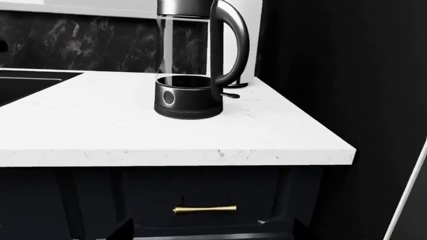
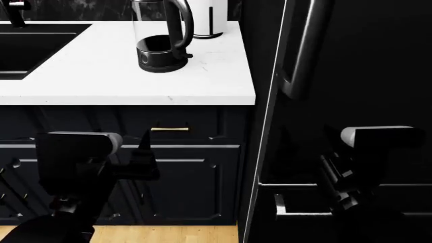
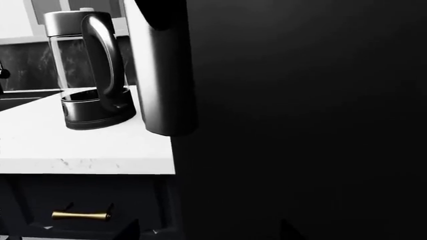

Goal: Press down the lever to turn on the electric kettle.

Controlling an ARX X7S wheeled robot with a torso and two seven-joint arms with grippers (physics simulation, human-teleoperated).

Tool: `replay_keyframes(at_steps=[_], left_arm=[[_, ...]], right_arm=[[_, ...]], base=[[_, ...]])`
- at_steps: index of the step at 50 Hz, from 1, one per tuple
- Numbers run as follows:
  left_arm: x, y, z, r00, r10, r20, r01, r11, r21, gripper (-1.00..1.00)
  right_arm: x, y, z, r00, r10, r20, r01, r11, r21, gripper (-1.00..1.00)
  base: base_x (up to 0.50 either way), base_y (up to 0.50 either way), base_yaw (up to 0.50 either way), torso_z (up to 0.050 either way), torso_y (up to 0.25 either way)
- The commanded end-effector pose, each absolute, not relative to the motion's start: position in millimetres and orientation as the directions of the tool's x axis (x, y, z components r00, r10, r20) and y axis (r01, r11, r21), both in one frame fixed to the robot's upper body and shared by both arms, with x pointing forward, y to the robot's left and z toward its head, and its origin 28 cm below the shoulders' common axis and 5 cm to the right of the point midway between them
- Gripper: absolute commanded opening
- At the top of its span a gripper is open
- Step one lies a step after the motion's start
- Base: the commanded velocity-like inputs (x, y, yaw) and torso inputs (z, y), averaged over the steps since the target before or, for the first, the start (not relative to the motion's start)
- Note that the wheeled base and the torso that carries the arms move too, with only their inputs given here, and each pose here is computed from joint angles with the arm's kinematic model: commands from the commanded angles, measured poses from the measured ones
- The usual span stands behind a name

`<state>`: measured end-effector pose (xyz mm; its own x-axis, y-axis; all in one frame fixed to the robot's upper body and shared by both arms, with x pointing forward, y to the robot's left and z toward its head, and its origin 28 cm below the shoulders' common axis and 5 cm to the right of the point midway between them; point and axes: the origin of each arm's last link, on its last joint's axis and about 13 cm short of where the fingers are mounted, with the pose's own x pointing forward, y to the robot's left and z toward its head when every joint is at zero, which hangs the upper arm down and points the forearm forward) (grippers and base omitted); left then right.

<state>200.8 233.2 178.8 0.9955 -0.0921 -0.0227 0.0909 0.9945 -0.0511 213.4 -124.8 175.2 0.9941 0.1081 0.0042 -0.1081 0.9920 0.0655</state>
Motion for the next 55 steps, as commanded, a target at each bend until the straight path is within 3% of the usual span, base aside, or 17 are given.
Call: replay_keyframes(at_steps=[1, 25, 55], left_arm=[[201.4, 233.2, 178.9, 0.996, -0.086, -0.023, 0.084, 0.995, -0.056, 1.00], [199.9, 232.0, 179.0, 0.995, -0.096, -0.022, 0.094, 0.994, -0.061, 1.00], [199.5, 232.6, 178.8, 0.995, -0.098, -0.024, 0.096, 0.993, -0.066, 1.00]], right_arm=[[212.4, -125.0, 175.6, 0.994, 0.111, 0.007, -0.112, 0.992, 0.067, 1.00], [212.4, -124.9, 174.7, 0.993, 0.113, -0.014, -0.112, 0.990, 0.081, 1.00], [213.2, -124.6, 174.7, 0.991, 0.127, -0.040, -0.123, 0.987, 0.100, 1.00]], base=[[0.00, 0.00, 0.00, 0.000, 0.000], [0.00, 0.47, 0.00, 0.000, 0.000], [0.19, 0.01, 0.00, 0.000, 0.000]])
